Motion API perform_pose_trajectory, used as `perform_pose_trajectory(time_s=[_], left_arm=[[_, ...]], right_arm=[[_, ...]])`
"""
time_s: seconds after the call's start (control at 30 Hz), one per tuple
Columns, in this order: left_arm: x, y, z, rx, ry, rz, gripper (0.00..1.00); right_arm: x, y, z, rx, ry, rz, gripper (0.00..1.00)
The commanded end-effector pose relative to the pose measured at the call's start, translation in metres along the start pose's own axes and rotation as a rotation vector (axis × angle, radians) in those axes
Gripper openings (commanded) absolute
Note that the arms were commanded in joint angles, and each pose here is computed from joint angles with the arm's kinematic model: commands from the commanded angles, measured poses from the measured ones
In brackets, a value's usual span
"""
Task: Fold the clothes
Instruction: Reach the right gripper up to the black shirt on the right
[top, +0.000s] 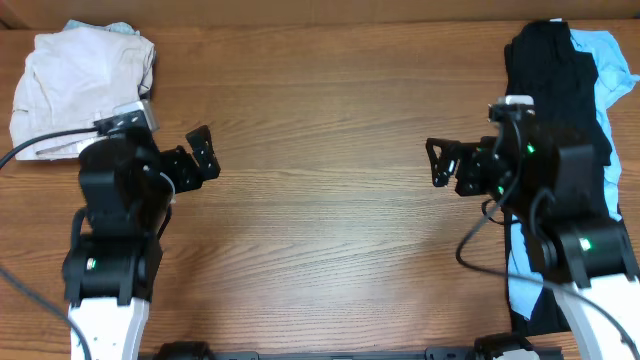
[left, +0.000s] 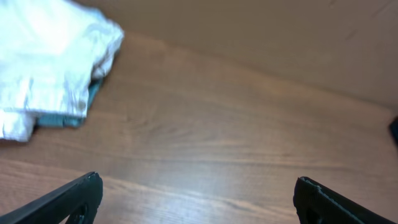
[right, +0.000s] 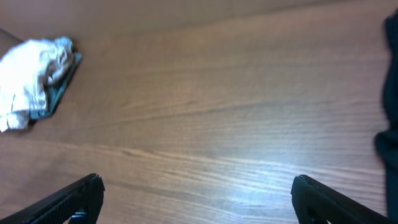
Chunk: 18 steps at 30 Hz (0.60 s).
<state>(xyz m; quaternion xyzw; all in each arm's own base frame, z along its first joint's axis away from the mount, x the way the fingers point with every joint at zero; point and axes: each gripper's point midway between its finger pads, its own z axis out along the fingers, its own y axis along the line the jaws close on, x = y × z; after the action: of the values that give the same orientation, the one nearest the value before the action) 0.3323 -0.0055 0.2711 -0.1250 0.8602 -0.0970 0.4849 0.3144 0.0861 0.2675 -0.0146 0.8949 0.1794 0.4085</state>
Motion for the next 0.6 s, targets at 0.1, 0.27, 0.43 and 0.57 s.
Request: perform_pose_trajectory(time_s=[0.1,0.27,0.43,0.57], left_arm=[[0.014,-0.012,0.024,0.071,0.101,0.021,1.0],[-0.001,-0.016,0.04,0.063,0.111,0.042,1.0],[-0.034,-0.02,0.052,-0.065,0.172,0.122,1.0],[-0.06,-0.033,0.054,-0.131,0.179,0.231,1.0]], right_arm=[[-0.002,-0.007,0.026,0.012,0.051,-0.045,1.0],[-0.029,-0.039,0.039,0.19,0.093,0.068,1.0],[-0.093,-0.078,0.034,0.469,0.121,0.065,1.0],[-0.133,-0.118,0.03,0.624,0.068,0.089,1.0]])
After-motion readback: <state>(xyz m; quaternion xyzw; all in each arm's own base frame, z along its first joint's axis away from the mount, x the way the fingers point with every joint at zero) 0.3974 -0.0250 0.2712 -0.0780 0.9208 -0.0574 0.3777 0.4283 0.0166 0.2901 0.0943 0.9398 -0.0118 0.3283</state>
